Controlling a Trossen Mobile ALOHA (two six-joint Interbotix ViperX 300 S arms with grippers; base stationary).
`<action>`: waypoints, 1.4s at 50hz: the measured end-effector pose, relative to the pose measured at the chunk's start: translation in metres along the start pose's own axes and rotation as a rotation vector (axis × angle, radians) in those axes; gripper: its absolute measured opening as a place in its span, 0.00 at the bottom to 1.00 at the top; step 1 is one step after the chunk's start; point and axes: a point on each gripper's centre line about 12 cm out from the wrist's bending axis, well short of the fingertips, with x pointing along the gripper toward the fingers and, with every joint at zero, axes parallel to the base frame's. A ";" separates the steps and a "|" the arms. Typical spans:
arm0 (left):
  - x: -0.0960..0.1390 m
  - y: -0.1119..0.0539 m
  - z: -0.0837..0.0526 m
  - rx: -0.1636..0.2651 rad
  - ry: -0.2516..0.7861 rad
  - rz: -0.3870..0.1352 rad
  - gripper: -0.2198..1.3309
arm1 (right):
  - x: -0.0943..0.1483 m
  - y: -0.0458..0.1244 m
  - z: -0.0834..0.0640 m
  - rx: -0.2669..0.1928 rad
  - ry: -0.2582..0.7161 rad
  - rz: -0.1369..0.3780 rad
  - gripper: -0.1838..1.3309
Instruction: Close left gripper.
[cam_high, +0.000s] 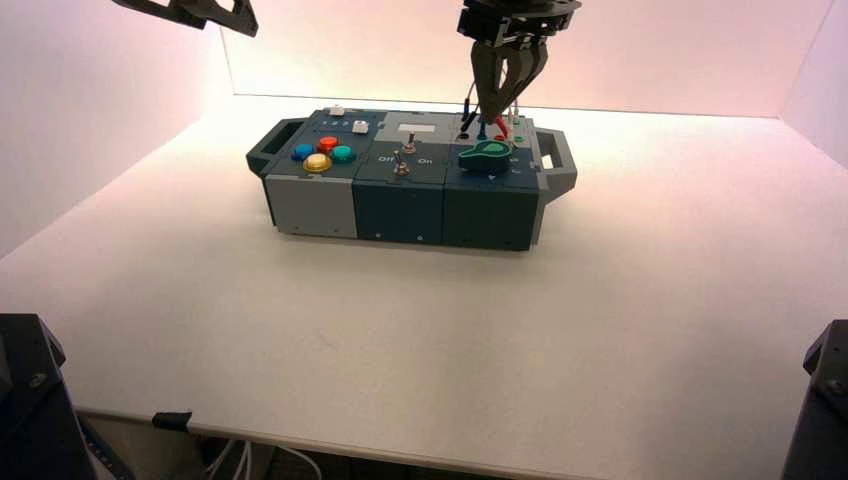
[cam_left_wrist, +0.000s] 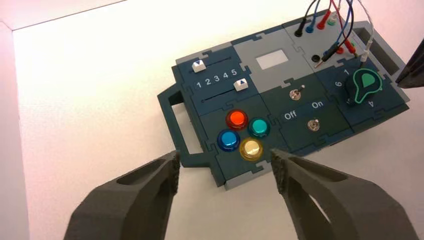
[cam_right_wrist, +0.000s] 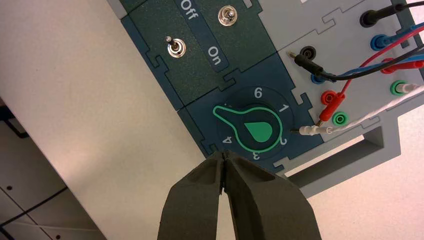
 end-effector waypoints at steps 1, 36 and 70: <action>0.000 0.000 0.000 0.000 -0.002 0.002 1.00 | 0.000 -0.001 0.000 0.001 0.000 0.000 0.03; -0.004 -0.008 -0.006 0.004 0.051 -0.061 0.04 | 0.000 0.000 0.000 0.001 0.000 0.001 0.03; -0.003 -0.008 -0.004 0.005 0.056 -0.067 0.04 | 0.000 0.000 0.000 0.001 0.000 0.001 0.03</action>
